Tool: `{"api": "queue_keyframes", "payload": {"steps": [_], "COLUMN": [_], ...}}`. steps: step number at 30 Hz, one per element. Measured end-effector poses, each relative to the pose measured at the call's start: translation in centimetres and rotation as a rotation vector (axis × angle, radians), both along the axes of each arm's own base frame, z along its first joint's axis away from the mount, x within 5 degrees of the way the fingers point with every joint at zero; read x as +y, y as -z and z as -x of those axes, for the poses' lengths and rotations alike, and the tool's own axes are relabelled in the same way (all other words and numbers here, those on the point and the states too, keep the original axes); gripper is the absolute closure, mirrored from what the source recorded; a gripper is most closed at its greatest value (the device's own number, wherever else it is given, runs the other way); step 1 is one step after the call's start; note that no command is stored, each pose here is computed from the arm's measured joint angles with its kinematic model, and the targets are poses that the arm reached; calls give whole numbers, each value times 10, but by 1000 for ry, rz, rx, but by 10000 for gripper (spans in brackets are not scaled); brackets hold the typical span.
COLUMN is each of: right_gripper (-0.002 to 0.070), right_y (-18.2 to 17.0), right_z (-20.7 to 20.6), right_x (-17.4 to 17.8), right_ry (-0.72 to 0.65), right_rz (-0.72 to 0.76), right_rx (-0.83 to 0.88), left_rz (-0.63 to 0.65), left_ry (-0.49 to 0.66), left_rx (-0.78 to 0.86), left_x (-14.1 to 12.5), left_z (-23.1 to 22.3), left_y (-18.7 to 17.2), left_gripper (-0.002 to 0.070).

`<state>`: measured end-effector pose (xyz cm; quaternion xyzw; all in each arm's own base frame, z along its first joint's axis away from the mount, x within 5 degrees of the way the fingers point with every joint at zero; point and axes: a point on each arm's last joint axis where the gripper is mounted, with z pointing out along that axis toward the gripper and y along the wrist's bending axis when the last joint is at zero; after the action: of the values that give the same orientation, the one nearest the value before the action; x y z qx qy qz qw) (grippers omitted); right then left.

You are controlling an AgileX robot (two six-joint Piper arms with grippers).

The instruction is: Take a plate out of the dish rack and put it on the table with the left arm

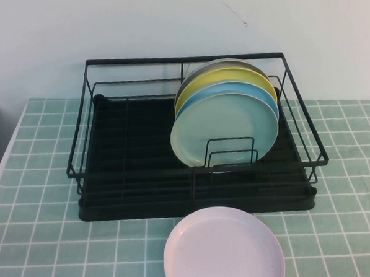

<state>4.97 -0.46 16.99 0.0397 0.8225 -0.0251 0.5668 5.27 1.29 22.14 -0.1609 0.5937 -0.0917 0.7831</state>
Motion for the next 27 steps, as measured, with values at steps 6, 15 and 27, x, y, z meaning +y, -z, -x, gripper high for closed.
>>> {"api": "queue_keyframes", "payload": {"steps": [6,15,27], "right_gripper": [678,678,678], "right_y": [0,0,0], "right_z": [0,0,0], "right_x": [0,0,0], "right_ry": [0,0,0], "right_rz": [0,0,0], "right_rx": [0,0,0], "left_rz": [-100,32,-336], "left_ry": [-38,-181,-30], "left_rx": [2,-323,-280], "left_x": [1,16,-9], "left_z": [0,16,22], "left_y": [-1,-29,-156], "left_gripper": [678,678,678]}}
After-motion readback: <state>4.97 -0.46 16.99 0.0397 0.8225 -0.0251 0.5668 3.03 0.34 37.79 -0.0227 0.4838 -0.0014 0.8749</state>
